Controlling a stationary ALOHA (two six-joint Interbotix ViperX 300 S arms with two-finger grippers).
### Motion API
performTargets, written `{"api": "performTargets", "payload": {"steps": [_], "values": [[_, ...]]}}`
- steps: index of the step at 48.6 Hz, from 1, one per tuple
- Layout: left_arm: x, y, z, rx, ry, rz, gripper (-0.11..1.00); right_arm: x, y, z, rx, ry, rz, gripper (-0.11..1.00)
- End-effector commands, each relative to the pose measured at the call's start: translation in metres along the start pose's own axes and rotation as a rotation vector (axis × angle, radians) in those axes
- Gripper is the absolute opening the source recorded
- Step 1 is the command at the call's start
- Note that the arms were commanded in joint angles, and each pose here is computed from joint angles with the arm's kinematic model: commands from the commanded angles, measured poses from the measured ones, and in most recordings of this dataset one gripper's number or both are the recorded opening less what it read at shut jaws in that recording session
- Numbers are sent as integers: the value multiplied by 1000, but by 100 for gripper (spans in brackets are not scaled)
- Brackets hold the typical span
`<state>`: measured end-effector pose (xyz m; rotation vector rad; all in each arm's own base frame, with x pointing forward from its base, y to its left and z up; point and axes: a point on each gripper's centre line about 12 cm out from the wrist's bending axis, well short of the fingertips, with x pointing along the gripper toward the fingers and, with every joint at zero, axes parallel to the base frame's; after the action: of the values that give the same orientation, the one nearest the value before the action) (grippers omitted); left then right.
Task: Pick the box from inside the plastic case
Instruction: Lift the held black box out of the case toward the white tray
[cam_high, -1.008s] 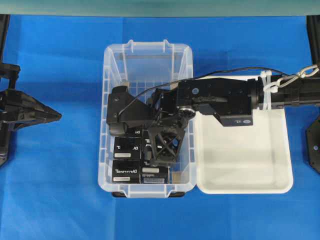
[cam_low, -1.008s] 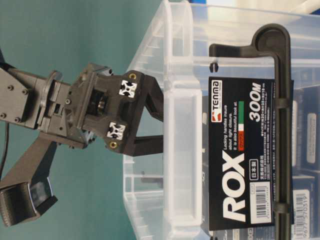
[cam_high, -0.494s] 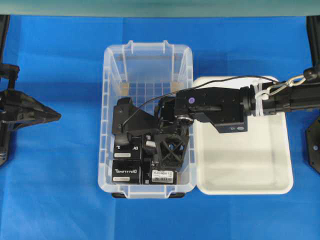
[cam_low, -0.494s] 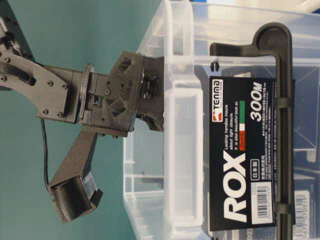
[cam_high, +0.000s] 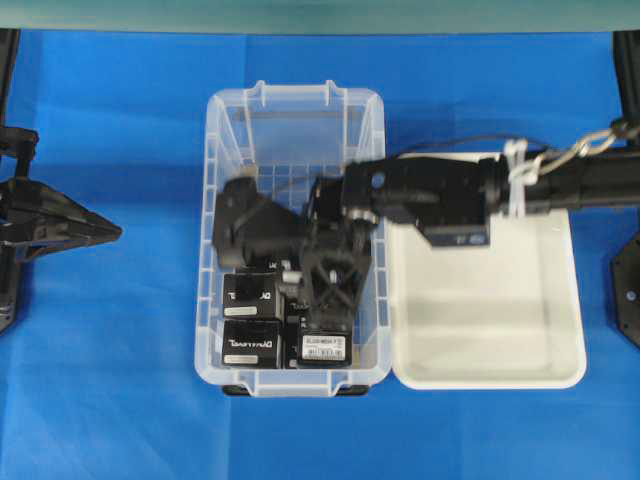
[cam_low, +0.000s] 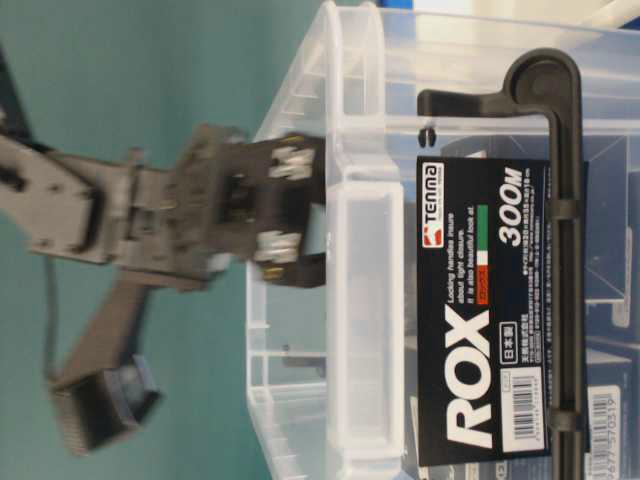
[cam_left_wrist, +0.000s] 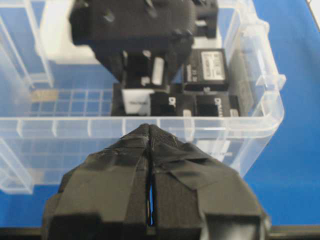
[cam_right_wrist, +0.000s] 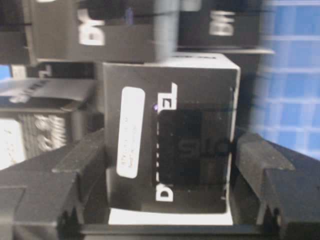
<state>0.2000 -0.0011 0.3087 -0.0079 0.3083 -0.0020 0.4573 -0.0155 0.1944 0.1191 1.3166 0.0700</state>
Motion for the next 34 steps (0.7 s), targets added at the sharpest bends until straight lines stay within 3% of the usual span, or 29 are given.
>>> {"api": "performTargets", "payload": {"steps": [1,11,18,27,34], "values": [[0,0,6,3,-17,0,-4,-37,-11,13,17,-78,-7,64],[0,0,6,3,-15,0,-4,-96,-27,17,42,-131,-18,64],[-1,0,6,4,-17,1,-4,-141,-35,3,60,-144,-27,64],[-1,0,6,4,-15,1,-4,-176,-42,-42,87,-76,-26,64],[0,0,3,4,-3,2,-4,-183,-43,-85,121,-60,-17,64]]}}
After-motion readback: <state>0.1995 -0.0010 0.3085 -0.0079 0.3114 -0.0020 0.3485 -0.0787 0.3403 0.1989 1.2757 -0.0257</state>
